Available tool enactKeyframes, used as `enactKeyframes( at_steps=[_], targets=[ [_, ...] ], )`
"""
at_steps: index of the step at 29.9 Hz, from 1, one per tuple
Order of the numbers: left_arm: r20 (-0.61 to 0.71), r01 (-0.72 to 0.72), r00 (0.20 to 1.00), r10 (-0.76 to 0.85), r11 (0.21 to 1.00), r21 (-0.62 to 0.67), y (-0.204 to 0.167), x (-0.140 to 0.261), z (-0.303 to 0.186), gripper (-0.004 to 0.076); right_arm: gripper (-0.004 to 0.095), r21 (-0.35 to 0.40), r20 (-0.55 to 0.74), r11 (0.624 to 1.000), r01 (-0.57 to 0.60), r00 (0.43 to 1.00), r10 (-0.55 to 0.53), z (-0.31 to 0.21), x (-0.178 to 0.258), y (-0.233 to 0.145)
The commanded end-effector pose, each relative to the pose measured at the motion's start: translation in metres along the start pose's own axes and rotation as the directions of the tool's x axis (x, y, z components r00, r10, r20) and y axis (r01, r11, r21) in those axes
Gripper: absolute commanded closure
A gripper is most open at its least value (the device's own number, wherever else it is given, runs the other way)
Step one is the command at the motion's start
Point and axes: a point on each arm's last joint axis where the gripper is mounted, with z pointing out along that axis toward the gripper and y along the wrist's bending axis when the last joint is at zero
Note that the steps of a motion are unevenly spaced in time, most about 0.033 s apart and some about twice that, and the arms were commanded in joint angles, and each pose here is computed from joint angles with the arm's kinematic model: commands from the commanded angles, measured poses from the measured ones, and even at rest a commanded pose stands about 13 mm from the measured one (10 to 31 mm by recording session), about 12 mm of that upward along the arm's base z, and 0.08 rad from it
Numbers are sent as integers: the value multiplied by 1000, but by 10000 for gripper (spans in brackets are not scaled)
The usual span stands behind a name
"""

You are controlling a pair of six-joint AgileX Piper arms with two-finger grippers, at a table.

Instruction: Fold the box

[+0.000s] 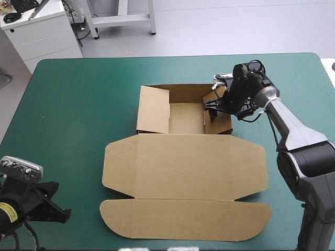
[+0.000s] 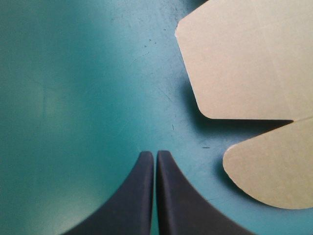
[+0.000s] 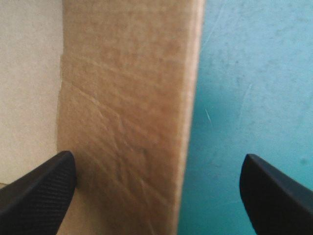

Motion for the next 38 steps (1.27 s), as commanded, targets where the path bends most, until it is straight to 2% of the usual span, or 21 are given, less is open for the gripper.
enactKeyframes(
  at_steps=[1, 6, 9, 11, 14, 15, 20, 24, 28, 31, 38],
  targets=[
    [81, -3, 997, 3, 1000, -3, 1, -1, 0, 727, 72, -51, 103, 999, 13, 995, -8, -23, -5, 5],
    [98, 3, 995, -3, 1000, -1, 0, 3, 2, 727, 73, -82, 123, 997, 14, 992, -3, -22, -7, 8],
    [98, 3, 995, -3, 1000, -1, 0, 3, 2, 727, 165, -77, 114, 997, 6, 993, 3, -22, -7, 7],
    [98, 3, 995, -3, 1000, -1, 0, 3, 2, 727, 353, -76, 110, 997, 4, 994, 5, -22, -6, 7],
    [98, 3, 995, -3, 1000, -1, 0, 3, 2, 727, 790, -72, 108, 997, 5, 994, 3, -22, -6, 6],
    [98, 3, 995, -3, 1000, -1, 0, 3, 2, 727, 908, -72, 108, 997, 5, 994, 3, -22, -6, 6],
    [99, 12, 995, -11, 1000, -7, 1, 3, 2, 727, 928, -71, 117, 997, 29, 993, -20, -28, -8, 6],
    [99, 12, 995, -11, 1000, -7, 1, 3, 2, 727, 928, -57, 167, 998, 38, 986, -28, -56, -17, -11],
    [98, 13, 995, -13, 1000, -4, 1, 3, 2, 727, 928, -39, 309, 999, -22, 950, 33, -102, -31, -51],
    [96, 13, 995, -13, 1000, -4, 1, 3, 2, 727, 928, 2, 396, 1000, -29, 918, 26, -130, -34, -82],
    [94, 13, 995, -13, 1000, -4, 1, 3, 2, 727, 928, 76, 497, 969, -234, 852, 167, -163, -21, -177]
  ],
)
